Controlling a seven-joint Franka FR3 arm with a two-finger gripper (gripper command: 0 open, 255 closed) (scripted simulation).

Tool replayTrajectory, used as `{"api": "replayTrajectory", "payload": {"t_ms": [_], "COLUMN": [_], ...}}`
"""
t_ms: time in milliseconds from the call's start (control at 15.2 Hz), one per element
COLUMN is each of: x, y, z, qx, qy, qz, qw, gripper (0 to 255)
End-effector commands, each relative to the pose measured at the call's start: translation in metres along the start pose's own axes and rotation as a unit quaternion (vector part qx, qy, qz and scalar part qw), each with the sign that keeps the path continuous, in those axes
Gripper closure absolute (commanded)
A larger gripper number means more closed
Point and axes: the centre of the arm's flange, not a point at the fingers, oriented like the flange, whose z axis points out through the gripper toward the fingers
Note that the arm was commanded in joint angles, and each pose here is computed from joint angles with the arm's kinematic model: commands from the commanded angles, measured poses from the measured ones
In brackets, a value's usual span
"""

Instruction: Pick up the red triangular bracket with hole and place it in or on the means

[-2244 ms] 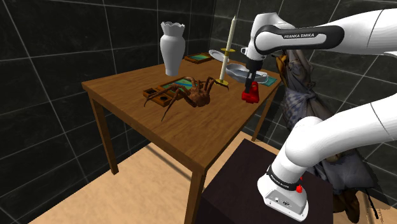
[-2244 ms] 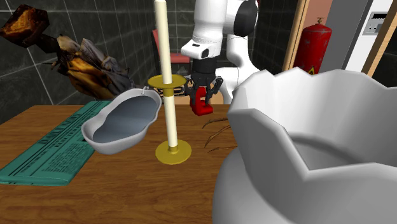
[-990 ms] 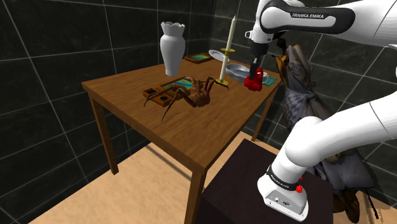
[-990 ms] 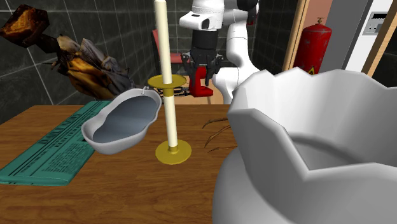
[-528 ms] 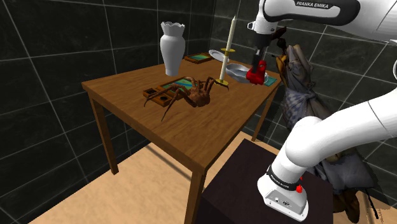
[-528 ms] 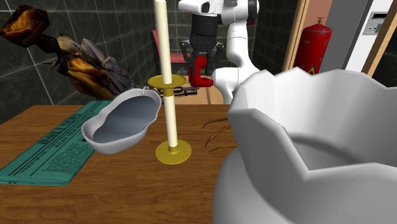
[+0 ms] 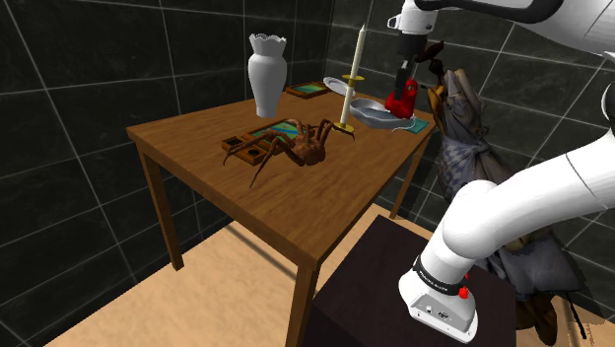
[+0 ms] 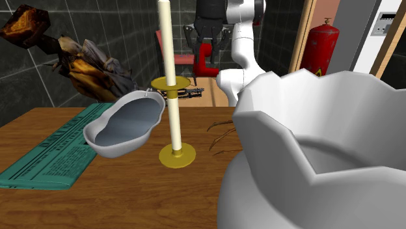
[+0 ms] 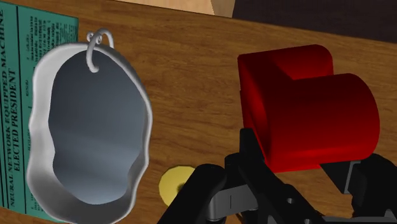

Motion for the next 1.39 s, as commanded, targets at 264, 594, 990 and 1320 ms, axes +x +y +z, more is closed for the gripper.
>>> {"api": "replayTrajectory", "payload": {"t_ms": [264, 594, 990, 1320], "x": [0.007, 0.028, 0.052, 0.072], "y": [0.027, 0.09, 0.165, 0.228], "z": [-0.016, -0.014, -0.011, -0.009], "qx": [0.0, 0.0, 0.0, 0.0], "qy": [0.0, 0.0, 0.0, 0.0], "qz": [0.0, 0.0, 0.0, 0.0], "qw": [1.0, 1.0, 1.0, 1.0], "gripper": [255, 255, 255, 255]}}
